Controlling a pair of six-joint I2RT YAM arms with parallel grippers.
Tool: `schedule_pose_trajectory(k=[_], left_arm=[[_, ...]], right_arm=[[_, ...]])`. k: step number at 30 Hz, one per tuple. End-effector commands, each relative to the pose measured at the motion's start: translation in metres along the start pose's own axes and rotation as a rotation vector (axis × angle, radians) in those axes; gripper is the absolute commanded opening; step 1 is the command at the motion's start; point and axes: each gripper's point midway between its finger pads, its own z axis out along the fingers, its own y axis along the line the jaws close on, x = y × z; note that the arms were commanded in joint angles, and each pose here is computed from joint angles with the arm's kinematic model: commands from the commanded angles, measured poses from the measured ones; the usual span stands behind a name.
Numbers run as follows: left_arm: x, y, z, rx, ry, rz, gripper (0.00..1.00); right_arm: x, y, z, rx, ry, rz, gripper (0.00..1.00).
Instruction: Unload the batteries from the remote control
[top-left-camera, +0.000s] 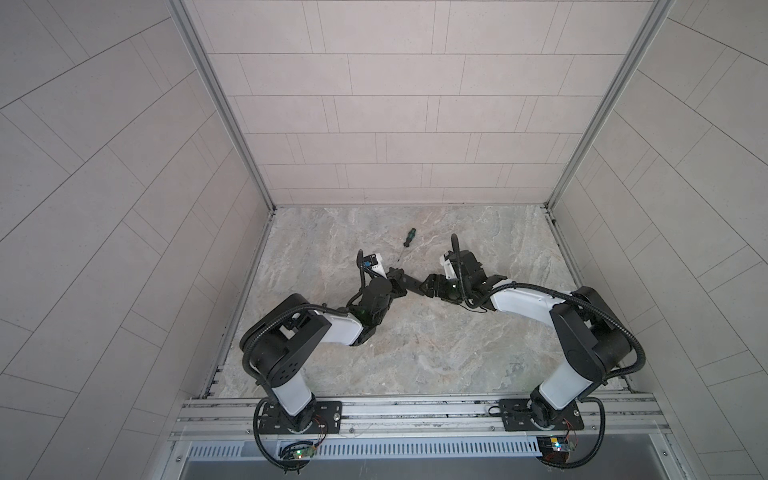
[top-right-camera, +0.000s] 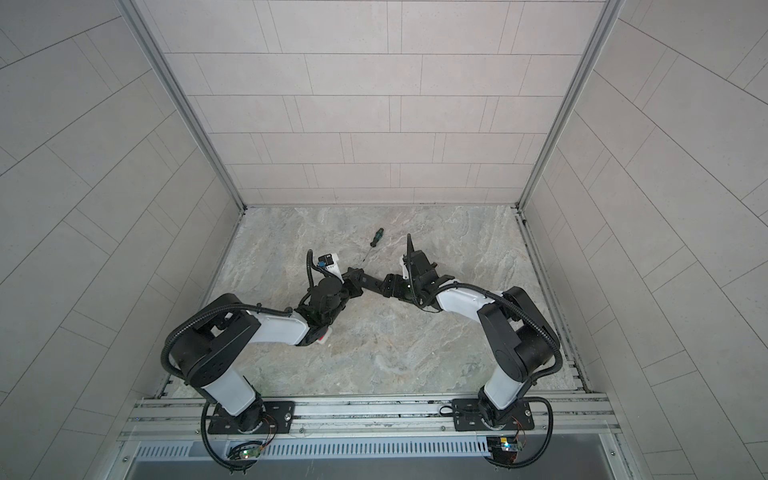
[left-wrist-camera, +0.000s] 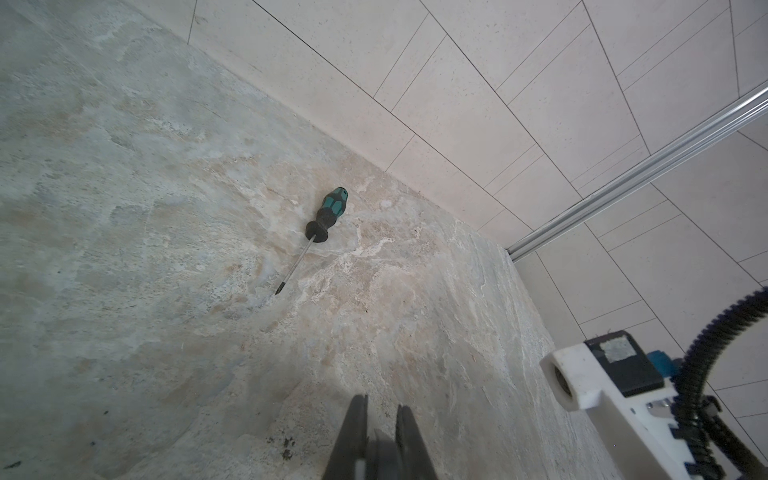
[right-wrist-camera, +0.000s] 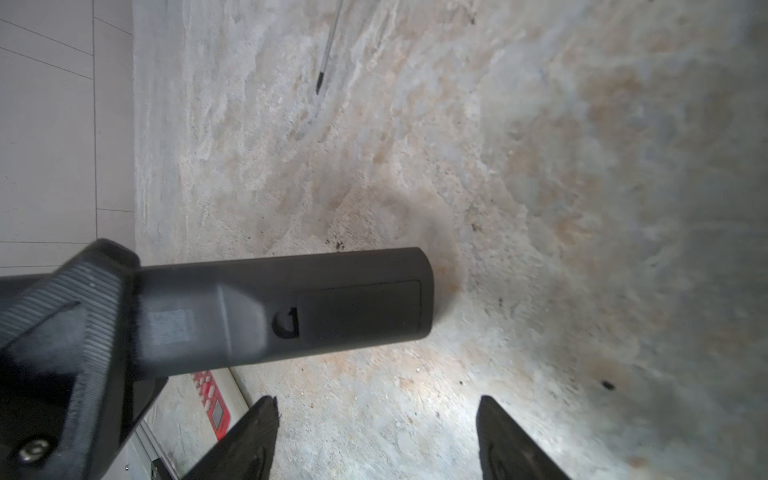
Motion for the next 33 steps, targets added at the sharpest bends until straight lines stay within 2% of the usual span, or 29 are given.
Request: schedule_pose_trajectory(k=[1,7,17,33], left_arm=[[0.011,0.009,0.000,-0.067,0.060,0.014,0.00],[0.019,0.015,0.003,-0.106,0.103,0.034,0.00],[0.024,0.025,0.001,-0.149,0.139,0.049,0.00],[0.024,0.028,0.002,-0.169,0.156,0.055,0.00]], right_arm=[[-0.007,0.008,0.006,-0.031,-0.004,-0.015,0.77],[-0.004,0.001,0.015,-0.011,0.015,-0.020,0.77],[-0.022,0.004,0.010,-0.008,-0.020,-0.057,0.76],[-0.016,-0.011,0.026,0.013,0.016,-0.022,0.74]])
